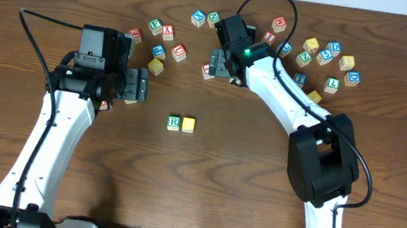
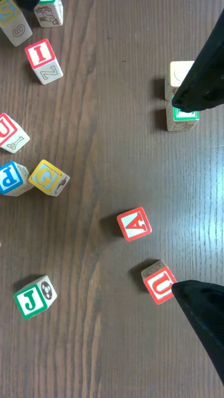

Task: Spell out ROBOT
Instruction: 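Move the right gripper left over the green B block, then lower the right gripper and close it on the green B block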

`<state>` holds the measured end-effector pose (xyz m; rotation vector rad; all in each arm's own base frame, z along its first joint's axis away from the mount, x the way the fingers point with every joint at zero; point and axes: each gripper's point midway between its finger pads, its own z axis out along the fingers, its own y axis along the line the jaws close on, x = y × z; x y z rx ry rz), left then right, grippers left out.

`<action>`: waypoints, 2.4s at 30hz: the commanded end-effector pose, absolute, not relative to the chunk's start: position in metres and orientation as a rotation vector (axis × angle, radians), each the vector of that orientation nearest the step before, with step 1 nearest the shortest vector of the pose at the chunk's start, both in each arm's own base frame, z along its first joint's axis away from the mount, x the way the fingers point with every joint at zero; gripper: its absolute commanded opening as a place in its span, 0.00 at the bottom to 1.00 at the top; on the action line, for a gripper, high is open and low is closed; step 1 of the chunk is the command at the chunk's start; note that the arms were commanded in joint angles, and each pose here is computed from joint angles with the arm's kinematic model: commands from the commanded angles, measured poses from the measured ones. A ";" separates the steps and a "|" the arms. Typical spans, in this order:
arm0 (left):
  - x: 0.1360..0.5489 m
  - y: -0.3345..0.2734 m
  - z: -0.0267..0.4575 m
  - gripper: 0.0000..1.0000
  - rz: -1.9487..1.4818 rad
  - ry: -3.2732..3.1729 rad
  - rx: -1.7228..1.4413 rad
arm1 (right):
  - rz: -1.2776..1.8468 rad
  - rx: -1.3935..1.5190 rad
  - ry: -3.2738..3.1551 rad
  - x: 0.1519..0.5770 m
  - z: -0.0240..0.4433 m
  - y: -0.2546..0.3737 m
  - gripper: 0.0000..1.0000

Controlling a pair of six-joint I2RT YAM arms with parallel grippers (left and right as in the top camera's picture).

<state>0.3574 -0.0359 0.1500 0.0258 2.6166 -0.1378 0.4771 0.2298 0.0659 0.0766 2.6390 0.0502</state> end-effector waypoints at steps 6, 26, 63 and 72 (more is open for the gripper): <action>0.360 -0.032 0.161 0.85 -0.116 2.592 0.029 | 0.050 0.170 2.629 0.478 0.069 0.229 0.89; 0.359 -0.032 0.160 0.85 -0.116 2.598 0.029 | 0.069 0.190 2.670 0.475 0.064 0.223 0.86; 0.355 -0.032 0.157 0.86 -0.114 2.616 0.028 | 0.010 0.208 2.713 0.471 0.024 0.227 0.65; 0.353 -0.028 0.152 0.86 -0.090 2.628 0.021 | 0.040 0.194 2.666 0.482 0.029 0.232 0.64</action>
